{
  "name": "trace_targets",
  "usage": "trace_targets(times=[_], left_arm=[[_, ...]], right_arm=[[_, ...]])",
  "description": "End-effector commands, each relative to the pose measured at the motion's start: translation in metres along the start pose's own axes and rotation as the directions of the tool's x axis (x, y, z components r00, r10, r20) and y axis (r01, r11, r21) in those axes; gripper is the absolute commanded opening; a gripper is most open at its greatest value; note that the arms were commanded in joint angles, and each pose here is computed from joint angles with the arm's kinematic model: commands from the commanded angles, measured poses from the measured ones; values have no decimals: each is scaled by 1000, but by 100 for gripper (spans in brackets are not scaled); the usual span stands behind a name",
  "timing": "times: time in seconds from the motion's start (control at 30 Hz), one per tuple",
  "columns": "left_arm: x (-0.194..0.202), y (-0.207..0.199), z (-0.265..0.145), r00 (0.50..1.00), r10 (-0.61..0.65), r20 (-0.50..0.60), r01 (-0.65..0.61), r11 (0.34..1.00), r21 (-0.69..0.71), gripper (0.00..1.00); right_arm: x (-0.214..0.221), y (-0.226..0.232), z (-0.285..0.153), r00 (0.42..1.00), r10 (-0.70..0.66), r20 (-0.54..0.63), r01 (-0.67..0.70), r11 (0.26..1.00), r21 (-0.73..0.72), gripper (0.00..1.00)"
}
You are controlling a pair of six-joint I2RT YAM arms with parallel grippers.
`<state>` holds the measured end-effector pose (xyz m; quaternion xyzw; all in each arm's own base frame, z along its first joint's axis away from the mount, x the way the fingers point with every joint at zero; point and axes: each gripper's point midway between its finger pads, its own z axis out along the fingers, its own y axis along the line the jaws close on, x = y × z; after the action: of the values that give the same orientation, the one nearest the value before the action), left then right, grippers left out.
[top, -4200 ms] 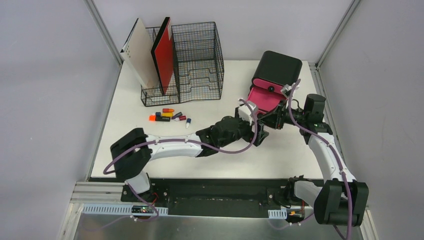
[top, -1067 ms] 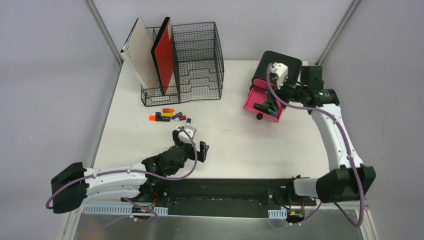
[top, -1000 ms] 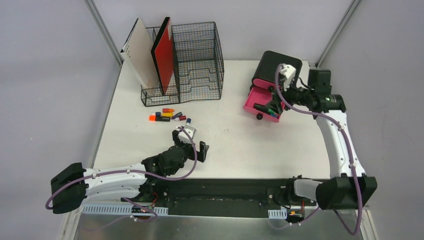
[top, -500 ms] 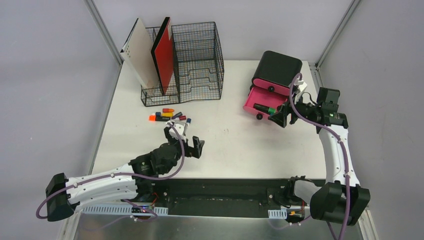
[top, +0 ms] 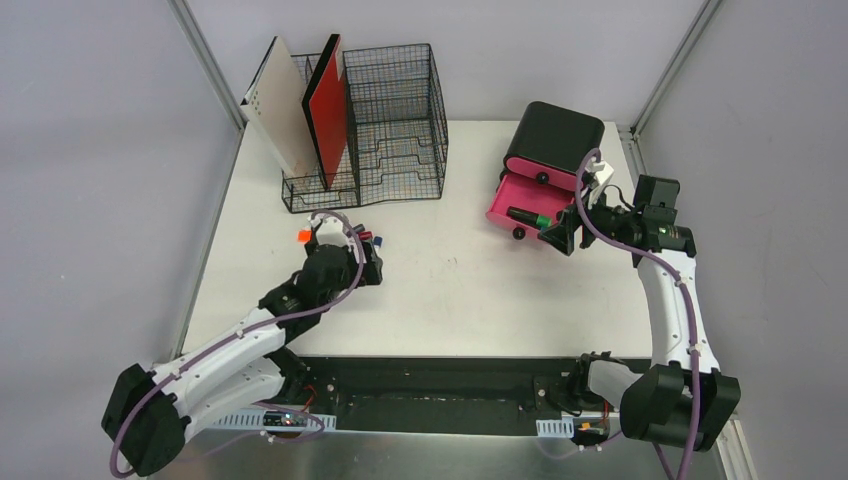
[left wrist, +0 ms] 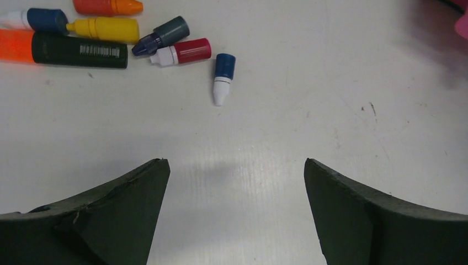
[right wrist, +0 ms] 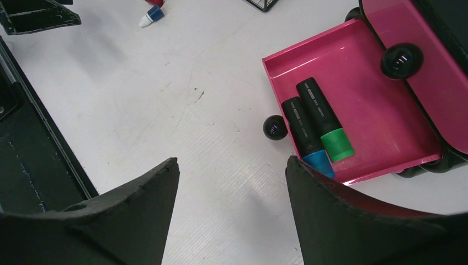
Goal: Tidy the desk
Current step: Pick up the stationery from the center of the board.
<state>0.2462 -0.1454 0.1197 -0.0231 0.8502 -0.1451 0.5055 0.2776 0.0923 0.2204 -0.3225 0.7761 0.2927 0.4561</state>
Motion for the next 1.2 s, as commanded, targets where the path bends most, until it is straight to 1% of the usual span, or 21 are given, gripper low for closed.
trace_targets(times=[0.0,0.17,0.27,0.37,0.43,0.53,0.63,0.87,1.0,1.17], left_arm=[[-8,-9,8,990,-128,-61,130,991,33,95],[-13,21,25,963,-258,-75,251,964,-92,92],[-18,40,35,934,-349,-74,331,926,-181,90],[-23,59,43,908,-412,-75,378,884,-275,87],[-26,71,47,893,-443,-75,395,854,-339,83],[-26,90,53,865,-498,-67,422,792,-440,76],[-25,103,60,835,-545,-72,439,740,-510,69],[-28,121,73,788,-615,-40,478,652,-589,68],[-30,127,81,774,-633,-23,491,622,-610,68],[-23,133,90,750,-659,-45,476,586,-656,66]], right_arm=[[-9,-1,-3,998,-64,29,63,998,11,74],[-8,0,-3,998,-61,28,61,998,8,74],[-8,0,-3,998,-62,27,62,998,8,74],[-8,0,-3,998,-62,27,62,998,8,74],[-6,0,-2,998,-59,25,59,998,5,74],[-6,0,-2,998,-59,23,58,998,4,74],[-6,0,-2,998,-60,24,60,998,4,74],[-6,0,-2,998,-58,23,58,998,3,74],[-6,0,-2,998,-57,25,57,998,-1,74],[-6,1,-2,998,-57,26,57,998,-2,74]])
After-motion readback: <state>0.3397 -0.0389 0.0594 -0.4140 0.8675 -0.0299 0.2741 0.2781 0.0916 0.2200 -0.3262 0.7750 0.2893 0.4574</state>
